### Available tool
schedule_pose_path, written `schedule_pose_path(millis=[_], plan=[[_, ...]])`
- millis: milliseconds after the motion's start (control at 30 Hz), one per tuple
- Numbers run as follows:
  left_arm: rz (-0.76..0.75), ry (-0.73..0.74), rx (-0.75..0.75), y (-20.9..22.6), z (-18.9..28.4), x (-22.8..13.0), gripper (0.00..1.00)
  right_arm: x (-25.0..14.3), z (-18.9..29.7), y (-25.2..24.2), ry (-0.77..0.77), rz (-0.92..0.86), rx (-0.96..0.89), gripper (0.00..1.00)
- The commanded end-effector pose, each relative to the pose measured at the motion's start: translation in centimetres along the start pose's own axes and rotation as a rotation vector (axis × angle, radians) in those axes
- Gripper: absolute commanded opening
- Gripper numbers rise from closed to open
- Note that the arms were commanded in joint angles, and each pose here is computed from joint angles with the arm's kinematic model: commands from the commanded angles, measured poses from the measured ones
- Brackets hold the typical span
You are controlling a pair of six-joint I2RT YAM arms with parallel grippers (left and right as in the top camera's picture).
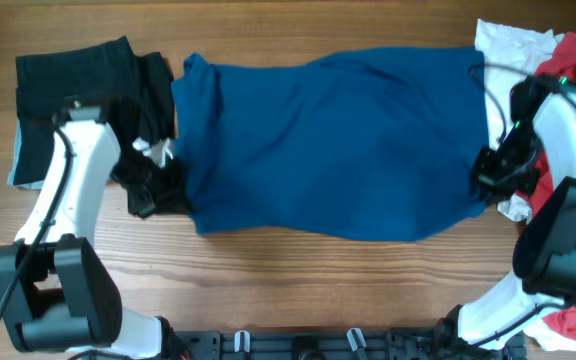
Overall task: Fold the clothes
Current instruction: 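Lay the teal shirt flat on the table, pulling it toward the front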
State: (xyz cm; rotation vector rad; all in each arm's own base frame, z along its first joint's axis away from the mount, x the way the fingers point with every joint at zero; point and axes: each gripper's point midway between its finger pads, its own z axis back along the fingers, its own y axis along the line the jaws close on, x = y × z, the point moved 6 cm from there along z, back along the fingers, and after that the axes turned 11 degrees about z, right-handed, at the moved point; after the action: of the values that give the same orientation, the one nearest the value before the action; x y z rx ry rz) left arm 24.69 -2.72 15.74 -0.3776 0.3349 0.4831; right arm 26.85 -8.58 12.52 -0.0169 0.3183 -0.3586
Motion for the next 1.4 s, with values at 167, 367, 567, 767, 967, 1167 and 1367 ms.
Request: schedule_pose_path(millis=[167,367,567,767,967,1167,1367], plan=[[0.024,-0.289,-0.099,2.4,2.5,-2.7,0.04,-5.7,5.4,-0.6,-0.409,-0.064,0.058,0.04],[-0.078,-0.590,-0.220,1.7,7.0,-7.2,0.04,-13.1,13.2,-1.5,-0.871,-0.079,0.106,0.04],[-0.235,-0.941,-0.433,0.5,11.8,-12.3,0.04,-19.6,17.9,-2.3,-1.298,-0.106,0.159,0.04],[-0.186,-1.117,-0.548,-0.2,14.9,-12.6,0.04,-19.2,20.7,-2.0,-1.449,-0.086,0.202,0.04],[-0.086,-0.910,-0.476,-1.7,12.6,-5.0,0.04,-7.3,16.9,0.7,-1.081,0.086,0.230,0.04],[-0.172,-0.717,-0.496,-7.6,7.1,6.1,0.04,5.5,8.4,4.6,-0.679,0.187,0.286,0.04],[-0.259,-0.775,-0.737,-17.7,13.6,14.5,0.04,13.3,21.0,8.6,-0.930,0.259,0.491,0.04]])
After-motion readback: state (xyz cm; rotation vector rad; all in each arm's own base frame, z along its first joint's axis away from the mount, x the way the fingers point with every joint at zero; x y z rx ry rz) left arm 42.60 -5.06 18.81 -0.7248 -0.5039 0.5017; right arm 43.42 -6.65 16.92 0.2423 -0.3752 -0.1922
